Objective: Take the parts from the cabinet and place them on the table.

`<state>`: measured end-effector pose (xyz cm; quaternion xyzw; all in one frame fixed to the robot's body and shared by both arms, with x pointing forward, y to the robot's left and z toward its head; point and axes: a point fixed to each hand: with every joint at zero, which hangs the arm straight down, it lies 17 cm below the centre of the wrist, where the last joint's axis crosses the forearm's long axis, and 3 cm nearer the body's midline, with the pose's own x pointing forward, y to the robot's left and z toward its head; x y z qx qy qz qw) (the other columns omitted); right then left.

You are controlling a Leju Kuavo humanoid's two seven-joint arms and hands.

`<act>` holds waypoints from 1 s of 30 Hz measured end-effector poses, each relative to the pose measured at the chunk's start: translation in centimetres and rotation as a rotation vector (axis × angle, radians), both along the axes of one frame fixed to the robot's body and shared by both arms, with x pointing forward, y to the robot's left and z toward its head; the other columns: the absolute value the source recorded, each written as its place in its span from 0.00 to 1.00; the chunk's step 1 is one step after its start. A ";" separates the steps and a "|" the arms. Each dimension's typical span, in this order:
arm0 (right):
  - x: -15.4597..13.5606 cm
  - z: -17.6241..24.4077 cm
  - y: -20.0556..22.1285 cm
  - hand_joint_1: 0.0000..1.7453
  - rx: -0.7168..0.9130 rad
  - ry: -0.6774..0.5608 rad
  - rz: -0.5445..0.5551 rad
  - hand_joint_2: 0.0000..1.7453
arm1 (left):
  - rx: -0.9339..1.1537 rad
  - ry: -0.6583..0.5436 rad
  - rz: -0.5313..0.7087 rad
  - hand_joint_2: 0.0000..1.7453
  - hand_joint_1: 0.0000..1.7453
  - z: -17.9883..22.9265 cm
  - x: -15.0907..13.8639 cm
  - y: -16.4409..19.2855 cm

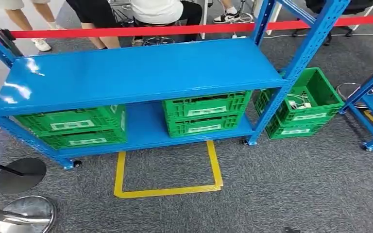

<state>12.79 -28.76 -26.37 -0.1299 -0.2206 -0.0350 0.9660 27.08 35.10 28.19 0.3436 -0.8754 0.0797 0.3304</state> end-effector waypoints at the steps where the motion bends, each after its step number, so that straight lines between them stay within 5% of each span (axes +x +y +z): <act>1: -0.3 -0.1 0.0 0.00 0.001 0.013 0.001 1.00 | 0.000 0.004 0.002 1.00 1.00 -0.1 -0.1 0.0; 30: 1.6 0.4 1.9 0.00 0.047 -0.031 0.051 1.00 | 0.002 0.078 -0.050 1.00 1.00 -1.5 -1.0 -0.2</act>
